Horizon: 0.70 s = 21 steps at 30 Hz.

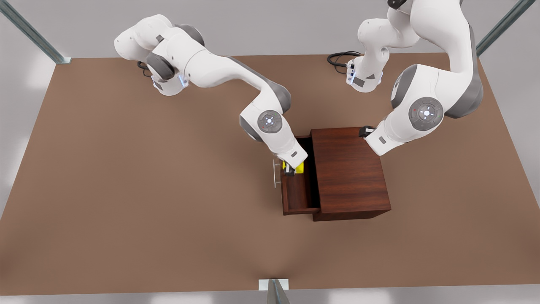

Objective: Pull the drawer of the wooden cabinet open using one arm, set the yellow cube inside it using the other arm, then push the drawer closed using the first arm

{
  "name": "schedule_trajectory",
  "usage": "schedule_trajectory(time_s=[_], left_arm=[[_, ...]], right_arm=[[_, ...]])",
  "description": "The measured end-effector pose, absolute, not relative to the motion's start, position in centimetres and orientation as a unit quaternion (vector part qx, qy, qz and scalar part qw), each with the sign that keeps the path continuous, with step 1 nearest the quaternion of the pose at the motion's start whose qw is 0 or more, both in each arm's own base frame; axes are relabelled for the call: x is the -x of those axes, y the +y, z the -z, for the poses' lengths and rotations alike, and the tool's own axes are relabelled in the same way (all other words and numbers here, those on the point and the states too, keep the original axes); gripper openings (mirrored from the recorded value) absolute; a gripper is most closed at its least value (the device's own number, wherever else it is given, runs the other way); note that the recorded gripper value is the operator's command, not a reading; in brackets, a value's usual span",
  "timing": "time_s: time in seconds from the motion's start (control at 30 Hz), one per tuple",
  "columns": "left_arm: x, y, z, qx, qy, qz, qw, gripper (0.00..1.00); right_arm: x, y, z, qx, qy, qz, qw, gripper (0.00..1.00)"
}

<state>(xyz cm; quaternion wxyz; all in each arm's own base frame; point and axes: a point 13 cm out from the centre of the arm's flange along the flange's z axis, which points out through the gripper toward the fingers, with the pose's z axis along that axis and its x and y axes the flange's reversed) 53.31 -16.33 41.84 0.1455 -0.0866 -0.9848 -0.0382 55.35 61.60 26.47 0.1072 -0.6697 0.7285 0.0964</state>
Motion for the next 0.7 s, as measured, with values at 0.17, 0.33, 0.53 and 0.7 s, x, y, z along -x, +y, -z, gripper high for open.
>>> schedule_trajectory(time_s=[0.17, 0.33, 0.53, 0.7], left_arm=[[-53.1, -16.5, -41.7, 0.088, -0.984, 0.033, 0.150, 1.00], [-53.1, -16.8, -41.3, 0.092, -0.983, 0.032, 0.154, 1.00], [-54.1, -18.1, -39.4, 0.088, -0.982, 0.025, 0.165, 0.23], [-53.3, -28.8, -34.0, 0.086, -0.981, 0.036, 0.171, 0.21]], right_arm=[[-54.9, 62.8, -25.6, 0.675, 0.722, -0.100, 0.115, 0.53], [-55.1, 63.1, -25.5, 0.676, 0.719, -0.099, 0.123, 1.00], [-55.5, 62.9, -25.9, 0.676, 0.719, -0.096, 0.128, 1.00], [-62.2, 51.1, -34.1, 0.629, 0.765, -0.077, 0.118, 1.00]])
